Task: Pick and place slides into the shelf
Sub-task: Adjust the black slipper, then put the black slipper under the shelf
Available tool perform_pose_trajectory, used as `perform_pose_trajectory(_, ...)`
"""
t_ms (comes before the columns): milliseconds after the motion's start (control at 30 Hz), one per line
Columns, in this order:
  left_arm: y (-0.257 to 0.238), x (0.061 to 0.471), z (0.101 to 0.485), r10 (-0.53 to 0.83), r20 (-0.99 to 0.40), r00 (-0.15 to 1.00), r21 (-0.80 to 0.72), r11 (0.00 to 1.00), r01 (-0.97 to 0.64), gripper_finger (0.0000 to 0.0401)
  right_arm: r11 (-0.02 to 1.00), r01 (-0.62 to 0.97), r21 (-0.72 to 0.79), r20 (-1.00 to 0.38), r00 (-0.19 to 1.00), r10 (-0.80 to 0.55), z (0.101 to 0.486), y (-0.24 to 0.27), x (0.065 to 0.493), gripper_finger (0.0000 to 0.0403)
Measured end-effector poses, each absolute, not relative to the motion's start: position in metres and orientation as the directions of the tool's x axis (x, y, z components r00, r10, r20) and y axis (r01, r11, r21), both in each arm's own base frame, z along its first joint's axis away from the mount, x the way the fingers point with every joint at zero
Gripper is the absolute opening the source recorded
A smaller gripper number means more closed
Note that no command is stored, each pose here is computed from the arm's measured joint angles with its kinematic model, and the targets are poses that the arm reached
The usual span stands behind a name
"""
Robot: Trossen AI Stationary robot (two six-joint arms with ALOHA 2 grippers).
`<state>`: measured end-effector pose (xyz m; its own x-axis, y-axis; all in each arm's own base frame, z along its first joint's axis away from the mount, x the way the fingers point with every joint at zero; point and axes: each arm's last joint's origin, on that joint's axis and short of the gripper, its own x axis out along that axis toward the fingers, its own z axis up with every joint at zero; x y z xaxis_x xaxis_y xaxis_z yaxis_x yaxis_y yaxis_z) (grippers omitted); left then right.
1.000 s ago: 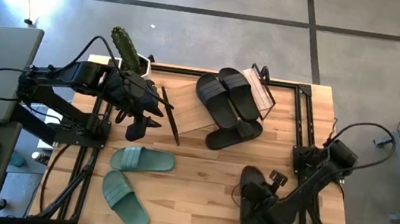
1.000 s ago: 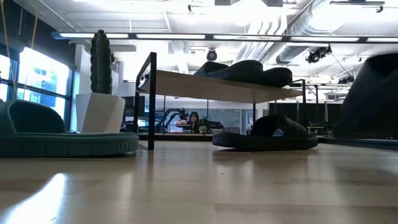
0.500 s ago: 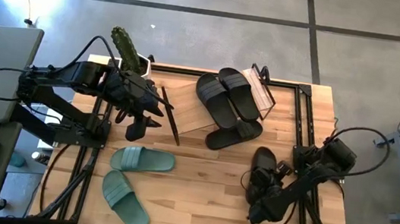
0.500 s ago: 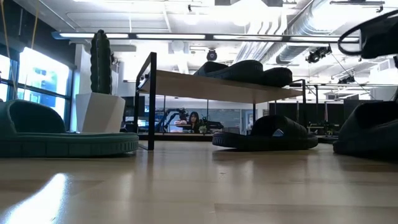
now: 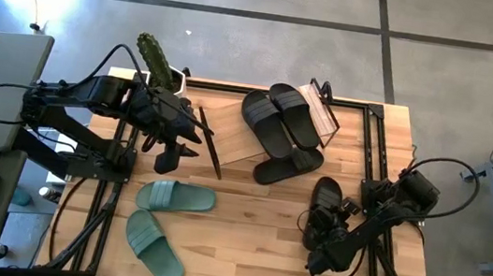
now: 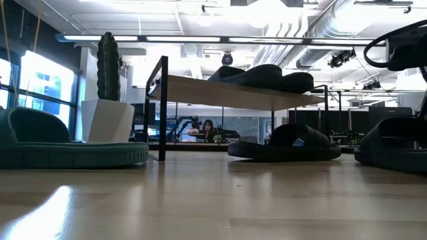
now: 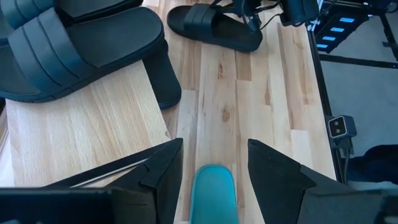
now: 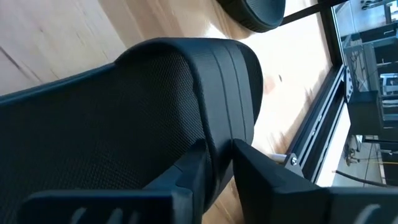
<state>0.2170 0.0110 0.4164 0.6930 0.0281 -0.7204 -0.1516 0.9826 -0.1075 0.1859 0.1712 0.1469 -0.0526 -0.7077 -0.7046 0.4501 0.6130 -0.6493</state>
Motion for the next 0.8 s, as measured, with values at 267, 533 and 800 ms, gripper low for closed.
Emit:
perform_pose_trajectory(267,0.011,0.216,0.415,0.025,-0.733,0.68,-0.1,0.984,-0.144,0.0165,0.613,0.447,-0.651,-0.707,-0.065,-0.704,0.147,0.171,0.185,0.0096)
perform_pose_trajectory(533,0.011,0.215,0.414,0.025,-0.741,0.671,-0.095,0.985,-0.141,0.0165,0.626,0.452,-0.636,-0.715,-0.039,-0.699,0.168,0.176,0.187,0.0099)
perform_pose_trajectory(800,0.011,0.214,0.414,0.027,-0.749,0.662,-0.084,0.987,-0.135,0.0165,0.703,0.449,-0.552,-0.776,0.032,-0.63,0.203,0.2,0.194,0.0099)
